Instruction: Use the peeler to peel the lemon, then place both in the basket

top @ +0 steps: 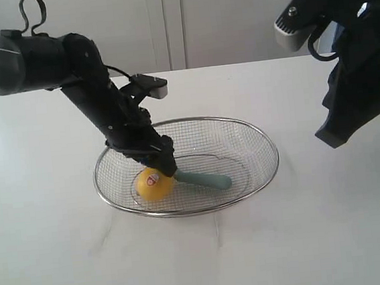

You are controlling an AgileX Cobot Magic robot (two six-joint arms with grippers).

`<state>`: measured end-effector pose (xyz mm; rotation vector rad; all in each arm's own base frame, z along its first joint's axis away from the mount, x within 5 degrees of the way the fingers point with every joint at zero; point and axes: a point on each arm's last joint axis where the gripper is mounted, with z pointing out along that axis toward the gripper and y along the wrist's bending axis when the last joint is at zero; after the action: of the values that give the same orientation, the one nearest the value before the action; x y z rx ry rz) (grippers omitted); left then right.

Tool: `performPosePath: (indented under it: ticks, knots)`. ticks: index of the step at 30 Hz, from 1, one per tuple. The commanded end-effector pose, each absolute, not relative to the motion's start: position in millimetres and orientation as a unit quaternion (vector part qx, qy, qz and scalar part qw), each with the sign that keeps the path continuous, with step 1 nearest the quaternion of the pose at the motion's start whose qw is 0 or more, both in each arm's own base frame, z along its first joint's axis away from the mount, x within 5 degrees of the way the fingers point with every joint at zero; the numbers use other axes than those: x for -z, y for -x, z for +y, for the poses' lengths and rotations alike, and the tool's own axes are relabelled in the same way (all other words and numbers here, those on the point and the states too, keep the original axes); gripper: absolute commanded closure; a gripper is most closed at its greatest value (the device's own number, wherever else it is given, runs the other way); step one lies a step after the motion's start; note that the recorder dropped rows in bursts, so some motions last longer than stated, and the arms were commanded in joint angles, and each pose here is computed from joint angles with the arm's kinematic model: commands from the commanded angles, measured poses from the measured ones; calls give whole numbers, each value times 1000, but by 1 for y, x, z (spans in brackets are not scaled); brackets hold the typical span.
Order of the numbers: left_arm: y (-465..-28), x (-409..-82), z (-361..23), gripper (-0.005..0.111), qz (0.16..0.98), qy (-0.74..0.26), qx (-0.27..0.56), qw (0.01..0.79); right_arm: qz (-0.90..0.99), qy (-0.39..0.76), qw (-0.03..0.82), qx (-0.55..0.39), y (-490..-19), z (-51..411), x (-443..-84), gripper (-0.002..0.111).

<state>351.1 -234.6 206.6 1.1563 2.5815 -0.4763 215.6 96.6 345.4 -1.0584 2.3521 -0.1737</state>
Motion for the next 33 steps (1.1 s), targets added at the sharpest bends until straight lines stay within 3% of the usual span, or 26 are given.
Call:
performPosePath:
  ticks: [1,8,14,19,25,33]
  knots:
    - [-346,-246,-236,26,879,-406,177,178,876,387,282,64,-215,95,-348,108]
    - [-329,-319,-221,31,854,-437,151,240,876,387,282,64,-215,95,-348,108]
    - [-293,-379,-188,63,862,-419,101,265,877,387,279,65,-215,95,-348,108]
    - [-266,-410,-160,84,875,-384,53,289,877,386,280,65,-213,94,-349,108]
    - [-224,-425,-129,106,880,-349,34,321,874,384,291,64,-208,91,-355,108]
    - [-160,-429,-87,107,882,-309,33,355,865,380,321,61,-204,90,-363,108]
